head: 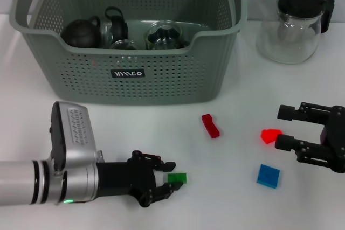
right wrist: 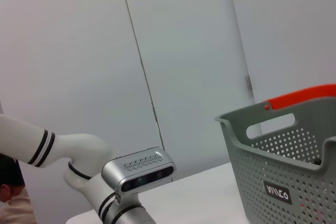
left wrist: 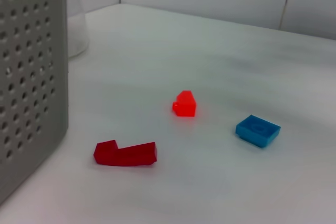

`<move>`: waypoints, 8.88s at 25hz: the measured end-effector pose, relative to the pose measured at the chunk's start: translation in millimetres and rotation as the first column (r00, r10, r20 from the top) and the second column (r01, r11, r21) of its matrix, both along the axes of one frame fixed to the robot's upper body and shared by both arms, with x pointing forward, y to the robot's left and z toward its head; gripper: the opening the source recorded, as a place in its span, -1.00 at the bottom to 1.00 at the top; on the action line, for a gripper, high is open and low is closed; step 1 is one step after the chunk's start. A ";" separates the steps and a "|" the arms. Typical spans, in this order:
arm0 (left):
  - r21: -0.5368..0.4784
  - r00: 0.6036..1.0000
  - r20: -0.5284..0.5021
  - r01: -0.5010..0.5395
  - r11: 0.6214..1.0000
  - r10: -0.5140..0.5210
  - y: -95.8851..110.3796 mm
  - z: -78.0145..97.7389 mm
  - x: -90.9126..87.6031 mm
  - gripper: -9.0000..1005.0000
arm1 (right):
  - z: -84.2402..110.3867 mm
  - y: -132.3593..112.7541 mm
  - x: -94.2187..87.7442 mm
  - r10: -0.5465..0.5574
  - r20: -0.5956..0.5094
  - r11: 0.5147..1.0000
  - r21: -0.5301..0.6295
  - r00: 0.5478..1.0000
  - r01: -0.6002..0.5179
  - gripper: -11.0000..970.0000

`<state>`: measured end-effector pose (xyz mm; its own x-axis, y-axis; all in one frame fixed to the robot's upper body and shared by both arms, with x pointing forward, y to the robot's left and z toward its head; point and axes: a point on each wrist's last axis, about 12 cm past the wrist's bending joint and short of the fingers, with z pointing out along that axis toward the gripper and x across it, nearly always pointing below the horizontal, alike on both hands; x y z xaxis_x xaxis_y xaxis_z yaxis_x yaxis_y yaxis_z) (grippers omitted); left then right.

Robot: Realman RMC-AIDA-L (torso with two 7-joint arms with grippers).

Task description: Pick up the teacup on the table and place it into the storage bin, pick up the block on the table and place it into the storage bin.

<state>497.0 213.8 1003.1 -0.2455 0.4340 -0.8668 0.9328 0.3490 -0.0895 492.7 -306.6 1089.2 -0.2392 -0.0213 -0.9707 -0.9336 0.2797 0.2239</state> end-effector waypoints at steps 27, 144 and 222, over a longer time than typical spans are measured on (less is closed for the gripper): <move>-0.512 0.935 -0.083 -0.336 0.790 0.344 91.9 154.0 69.0 -0.51 | 0.0 0.6 1.1 -0.004 0.001 1.000 -0.001 1.000 0.004 0.40; -0.349 0.978 -0.102 -0.206 0.914 0.182 80.4 48.8 -28.4 0.45 | 149.8 84.8 86.2 -0.048 -0.017 0.996 -0.082 0.999 0.047 -0.07; -0.352 0.974 -0.101 -0.224 0.909 0.201 72.8 46.3 -18.1 0.46 | 79.9 91.9 113.2 -0.595 -0.254 0.405 -0.914 0.762 0.012 0.41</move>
